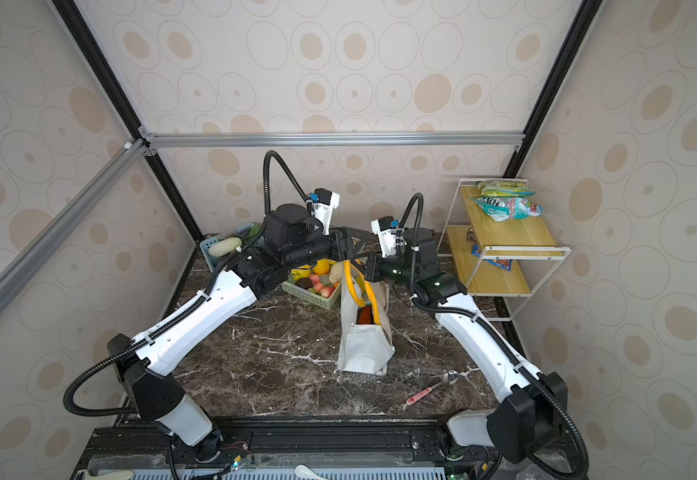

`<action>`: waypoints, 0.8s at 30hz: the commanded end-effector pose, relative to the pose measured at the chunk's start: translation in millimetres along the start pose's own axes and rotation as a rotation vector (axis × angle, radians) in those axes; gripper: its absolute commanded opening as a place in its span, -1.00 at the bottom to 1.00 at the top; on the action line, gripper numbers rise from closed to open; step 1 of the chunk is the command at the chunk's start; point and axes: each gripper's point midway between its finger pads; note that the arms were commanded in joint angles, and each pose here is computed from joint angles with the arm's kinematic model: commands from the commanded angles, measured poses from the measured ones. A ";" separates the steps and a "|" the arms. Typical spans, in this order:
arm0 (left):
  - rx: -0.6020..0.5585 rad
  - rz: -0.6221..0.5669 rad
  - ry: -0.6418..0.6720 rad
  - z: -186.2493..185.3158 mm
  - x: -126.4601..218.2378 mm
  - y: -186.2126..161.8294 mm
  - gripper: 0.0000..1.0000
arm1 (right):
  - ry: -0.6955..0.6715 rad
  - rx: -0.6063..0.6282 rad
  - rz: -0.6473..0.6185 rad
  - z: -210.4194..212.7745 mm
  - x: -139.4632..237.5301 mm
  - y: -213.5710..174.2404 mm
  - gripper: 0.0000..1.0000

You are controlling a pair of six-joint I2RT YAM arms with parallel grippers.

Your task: Place the food into the grocery bag and tie it

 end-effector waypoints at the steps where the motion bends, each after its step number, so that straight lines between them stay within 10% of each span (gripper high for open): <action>1: -0.074 0.005 0.081 7.6 1.0 12.4 0.34 | 0.095 0.012 -0.071 19.6 9.4 13.8 -0.97; 24: -0.186 0.099 0.394 68.5 51.7 -8.6 0.37 | 0.126 0.004 -0.101 24.9 12.3 17.9 -0.98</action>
Point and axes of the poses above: each gripper's point midway between its finger pads, its own x axis back along the fingers, its own z axis along the line the jaws close on, y = z × x, and after that the axes turned 6 degrees about -x, right-handed
